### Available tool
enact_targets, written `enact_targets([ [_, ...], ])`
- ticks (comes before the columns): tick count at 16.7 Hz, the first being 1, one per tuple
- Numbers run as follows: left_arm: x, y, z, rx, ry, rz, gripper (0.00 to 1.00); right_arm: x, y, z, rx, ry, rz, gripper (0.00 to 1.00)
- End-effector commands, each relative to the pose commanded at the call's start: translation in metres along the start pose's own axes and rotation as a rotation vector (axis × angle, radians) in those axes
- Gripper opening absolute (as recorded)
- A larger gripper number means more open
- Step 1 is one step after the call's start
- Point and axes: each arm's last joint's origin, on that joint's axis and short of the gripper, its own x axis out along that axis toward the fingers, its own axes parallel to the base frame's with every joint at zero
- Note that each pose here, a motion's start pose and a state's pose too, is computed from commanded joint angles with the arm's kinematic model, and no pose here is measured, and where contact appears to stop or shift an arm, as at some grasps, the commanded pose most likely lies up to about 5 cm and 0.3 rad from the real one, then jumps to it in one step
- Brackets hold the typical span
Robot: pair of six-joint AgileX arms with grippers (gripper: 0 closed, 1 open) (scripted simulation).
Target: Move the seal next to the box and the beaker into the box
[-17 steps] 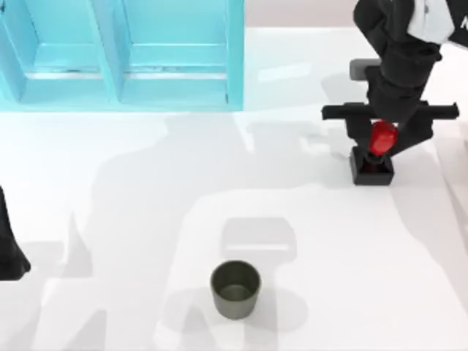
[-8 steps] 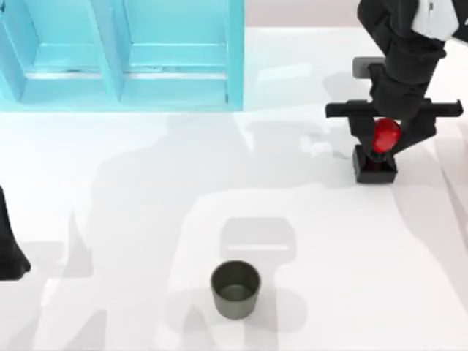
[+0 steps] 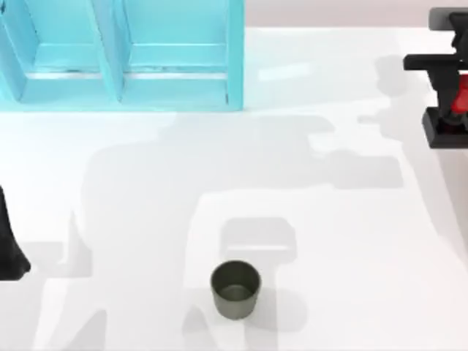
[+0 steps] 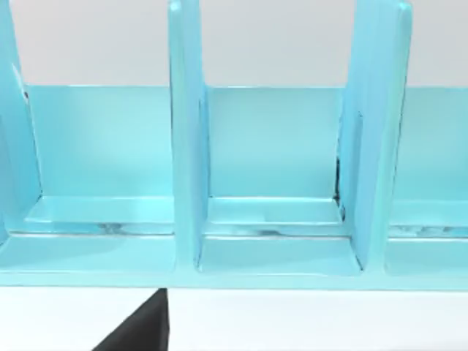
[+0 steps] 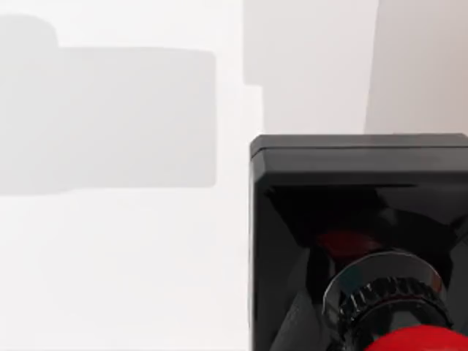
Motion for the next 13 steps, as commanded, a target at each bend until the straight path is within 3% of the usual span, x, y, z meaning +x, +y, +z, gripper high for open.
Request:
enact_targets([
  [8,0.000,0.000,0.000,0.000,0.000,0.000,1.00,-0.013,-0.009,-0.004,-0.008,-0.005,0.000,0.00],
  [13,0.000,0.000,0.000,0.000,0.000,0.000,1.00,-0.026,0.006,-0.040,-0.007,-0.003,-0.002,0.00],
])
